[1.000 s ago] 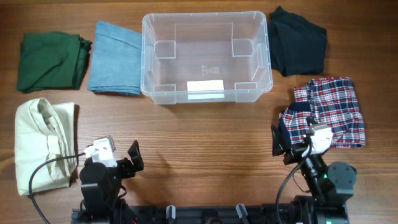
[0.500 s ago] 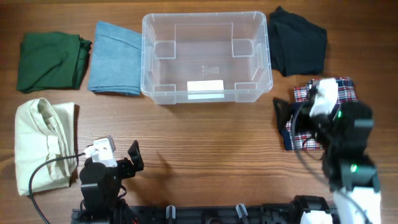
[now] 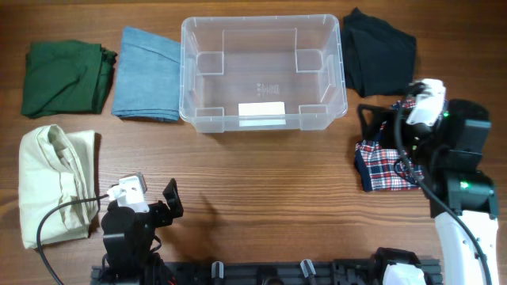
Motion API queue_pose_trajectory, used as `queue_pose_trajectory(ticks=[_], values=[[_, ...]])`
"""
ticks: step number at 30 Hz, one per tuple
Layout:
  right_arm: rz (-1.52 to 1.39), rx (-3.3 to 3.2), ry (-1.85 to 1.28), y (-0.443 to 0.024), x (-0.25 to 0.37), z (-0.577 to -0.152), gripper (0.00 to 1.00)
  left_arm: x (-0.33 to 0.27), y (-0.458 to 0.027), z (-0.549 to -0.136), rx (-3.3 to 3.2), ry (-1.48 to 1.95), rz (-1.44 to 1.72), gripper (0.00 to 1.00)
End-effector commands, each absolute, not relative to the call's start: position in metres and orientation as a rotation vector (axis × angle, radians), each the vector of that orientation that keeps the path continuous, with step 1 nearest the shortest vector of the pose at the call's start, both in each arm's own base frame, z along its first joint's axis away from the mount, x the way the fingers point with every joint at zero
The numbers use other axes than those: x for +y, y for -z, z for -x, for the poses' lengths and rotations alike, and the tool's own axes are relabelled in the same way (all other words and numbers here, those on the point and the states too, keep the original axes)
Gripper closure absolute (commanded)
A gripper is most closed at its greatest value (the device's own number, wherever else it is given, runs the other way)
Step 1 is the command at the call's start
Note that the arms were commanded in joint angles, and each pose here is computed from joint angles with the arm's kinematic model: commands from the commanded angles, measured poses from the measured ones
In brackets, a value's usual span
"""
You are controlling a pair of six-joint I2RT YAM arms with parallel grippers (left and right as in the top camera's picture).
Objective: Pack container
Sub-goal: 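Move the right gripper forward over the red plaid garment, then lower the right gripper and pinch the plaid garment's near edge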
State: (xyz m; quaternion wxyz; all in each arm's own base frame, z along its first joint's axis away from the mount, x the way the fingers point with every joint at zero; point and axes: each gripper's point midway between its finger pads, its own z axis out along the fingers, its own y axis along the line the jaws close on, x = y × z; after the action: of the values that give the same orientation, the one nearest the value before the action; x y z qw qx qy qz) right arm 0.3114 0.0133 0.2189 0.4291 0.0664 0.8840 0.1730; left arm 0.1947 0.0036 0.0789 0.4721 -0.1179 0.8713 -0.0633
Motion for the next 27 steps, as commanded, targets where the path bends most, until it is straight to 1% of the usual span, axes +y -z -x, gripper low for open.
queue_pose_trajectory(ticks=[1,6,13,21,27], values=[[-0.561,2.16,-0.441,-0.222,-0.034,-0.307,0.0,0.001,-0.078,-0.194,2.135,0.181,0.302,0.0],[-0.893,2.124,-0.423,-0.207,-0.081,-0.284,0.0,0.001,-0.078,-0.194,2.135,0.181,0.302,0.0],[-1.245,2.026,-0.407,-0.194,-0.121,-0.255,0.0,0.001,-0.078,-0.194,2.135,0.181,0.302,0.0],[-1.437,2.011,-0.385,-0.174,-0.137,-0.227,0.0,0.001,-0.078,-0.194,2.135,0.181,0.302,0.0],[-1.526,2.048,-0.397,-0.147,-0.132,-0.212,0.0,0.001,-0.078,-0.194,2.135,0.181,0.302,0.0]])
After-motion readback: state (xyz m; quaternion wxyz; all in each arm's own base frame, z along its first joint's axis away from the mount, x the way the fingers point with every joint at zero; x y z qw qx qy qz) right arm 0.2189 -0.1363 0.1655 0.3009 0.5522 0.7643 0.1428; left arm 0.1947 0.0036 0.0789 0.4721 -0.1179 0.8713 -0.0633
